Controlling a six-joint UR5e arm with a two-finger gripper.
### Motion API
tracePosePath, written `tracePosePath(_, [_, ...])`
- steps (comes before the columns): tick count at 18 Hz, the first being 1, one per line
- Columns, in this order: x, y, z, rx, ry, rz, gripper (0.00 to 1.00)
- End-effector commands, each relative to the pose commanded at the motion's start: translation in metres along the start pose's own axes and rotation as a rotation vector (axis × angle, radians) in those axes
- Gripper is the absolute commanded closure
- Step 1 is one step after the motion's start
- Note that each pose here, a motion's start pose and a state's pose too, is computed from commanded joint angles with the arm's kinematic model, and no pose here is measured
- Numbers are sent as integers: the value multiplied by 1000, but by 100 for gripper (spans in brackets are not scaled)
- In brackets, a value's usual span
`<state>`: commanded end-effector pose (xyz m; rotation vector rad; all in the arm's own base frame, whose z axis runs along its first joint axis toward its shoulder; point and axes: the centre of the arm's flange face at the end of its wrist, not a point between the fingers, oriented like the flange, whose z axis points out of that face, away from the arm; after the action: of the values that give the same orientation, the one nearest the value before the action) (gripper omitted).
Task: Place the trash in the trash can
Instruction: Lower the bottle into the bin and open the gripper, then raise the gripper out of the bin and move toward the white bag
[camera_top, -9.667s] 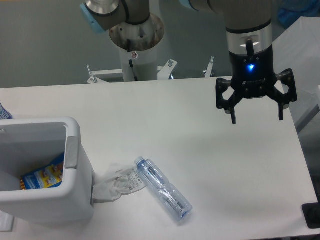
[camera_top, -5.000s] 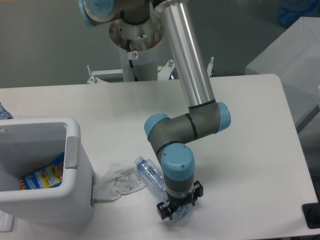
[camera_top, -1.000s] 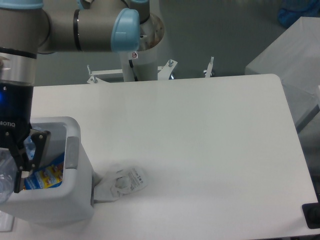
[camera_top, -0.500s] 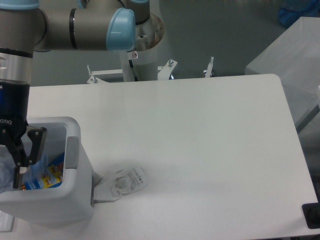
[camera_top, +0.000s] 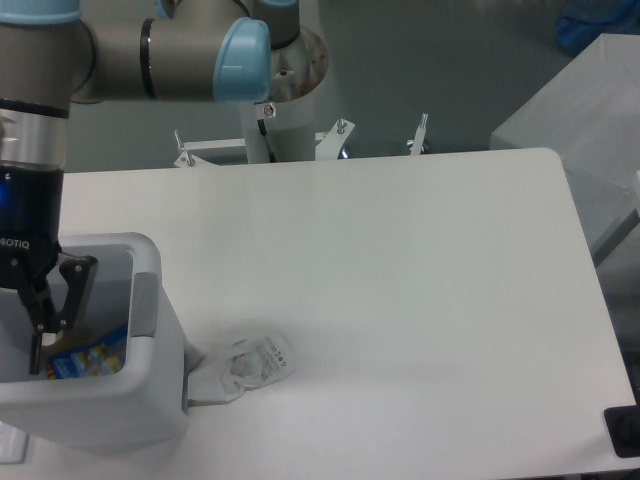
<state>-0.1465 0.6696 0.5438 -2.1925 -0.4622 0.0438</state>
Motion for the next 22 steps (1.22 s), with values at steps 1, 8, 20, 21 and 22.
tracePosePath(1, [-15, 0, -6, 3, -18, -14, 18])
tracePosePath(8, [-168, 34, -22, -51, -197, -179, 0])
tracePosePath(20, [-264, 157, 16, -363, -178, 314, 1])
tracePosePath(21, [-264, 166, 22, -384, -162, 345, 1])
tracePosePath(22, [-265, 174, 28, -403, -150, 357, 0])
